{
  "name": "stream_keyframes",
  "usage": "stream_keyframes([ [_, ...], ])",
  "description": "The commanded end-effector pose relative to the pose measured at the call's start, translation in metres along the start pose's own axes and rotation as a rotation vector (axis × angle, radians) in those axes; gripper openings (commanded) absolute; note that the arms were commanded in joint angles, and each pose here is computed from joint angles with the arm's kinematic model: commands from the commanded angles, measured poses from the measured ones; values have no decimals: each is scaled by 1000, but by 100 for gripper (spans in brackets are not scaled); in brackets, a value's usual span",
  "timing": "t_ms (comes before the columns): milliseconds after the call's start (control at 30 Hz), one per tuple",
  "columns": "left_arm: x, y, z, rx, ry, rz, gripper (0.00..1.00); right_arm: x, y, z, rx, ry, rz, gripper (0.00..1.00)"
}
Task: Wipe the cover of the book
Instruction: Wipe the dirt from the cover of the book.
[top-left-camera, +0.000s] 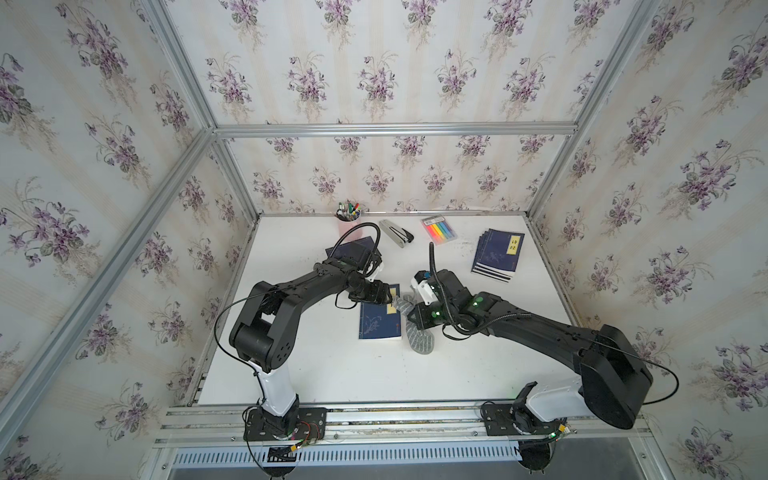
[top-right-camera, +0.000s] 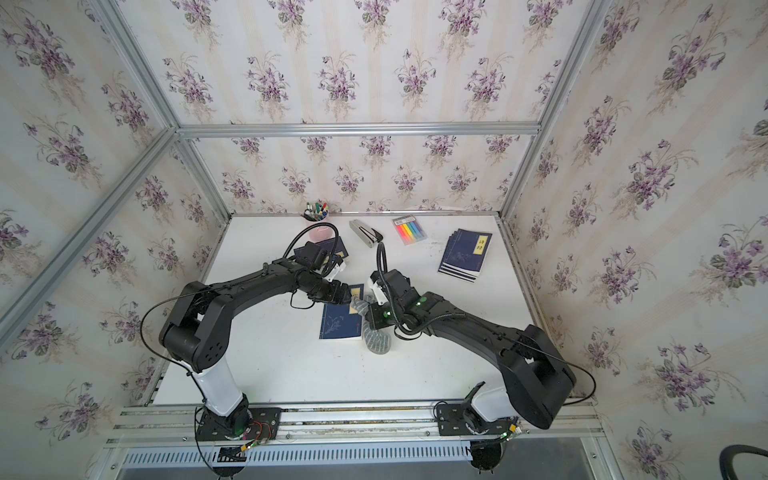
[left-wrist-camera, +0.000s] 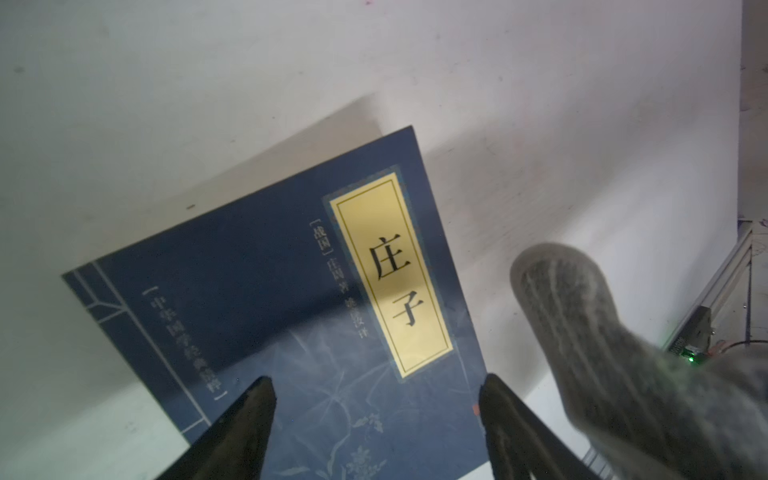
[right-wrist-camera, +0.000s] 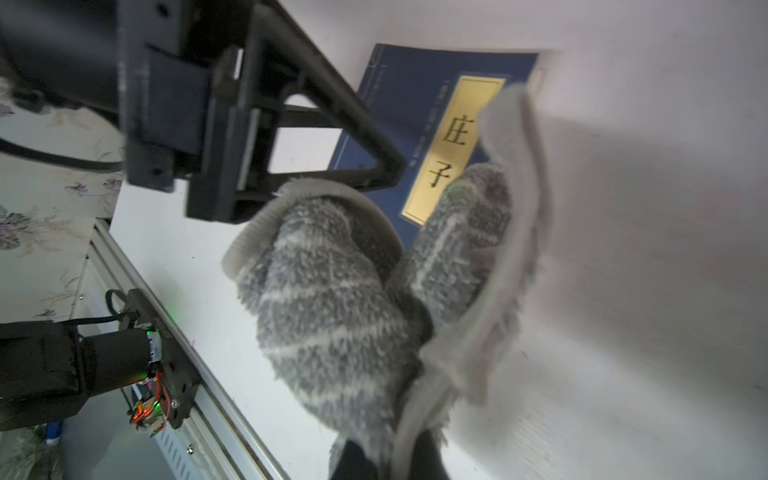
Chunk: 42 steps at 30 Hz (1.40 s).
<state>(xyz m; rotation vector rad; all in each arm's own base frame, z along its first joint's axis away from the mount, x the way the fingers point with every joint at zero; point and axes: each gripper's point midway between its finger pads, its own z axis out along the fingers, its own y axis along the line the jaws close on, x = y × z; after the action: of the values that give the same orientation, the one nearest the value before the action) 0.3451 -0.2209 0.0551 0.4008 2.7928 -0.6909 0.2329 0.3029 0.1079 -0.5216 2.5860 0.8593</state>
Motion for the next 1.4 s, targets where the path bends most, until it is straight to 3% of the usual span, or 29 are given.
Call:
stream_keyframes([
  [0,7,17,-2,-68,11,-13,77,-14,23,14,-72,-28,-2,0],
  [200,26,36,-11,-146,-10,-43,78,-18,17,50,-55,11,39,0],
  [400,33,30,2,-75,30,-72,77,-13,-2,72,22,55,62,0],
  [700,52,7,18,65,51,-139,70,-6,-37,64,81,38,130,0],
  [1000,76,-34,22,95,56,-122,69,-11,-53,46,112,2,139,0],
  [1233,53,-28,-11,-26,-23,-52,70,-13,-53,39,127,-8,138,0],
  [1367,23,-30,-24,-43,-50,2,70,-10,-58,32,159,-14,142,11],
])
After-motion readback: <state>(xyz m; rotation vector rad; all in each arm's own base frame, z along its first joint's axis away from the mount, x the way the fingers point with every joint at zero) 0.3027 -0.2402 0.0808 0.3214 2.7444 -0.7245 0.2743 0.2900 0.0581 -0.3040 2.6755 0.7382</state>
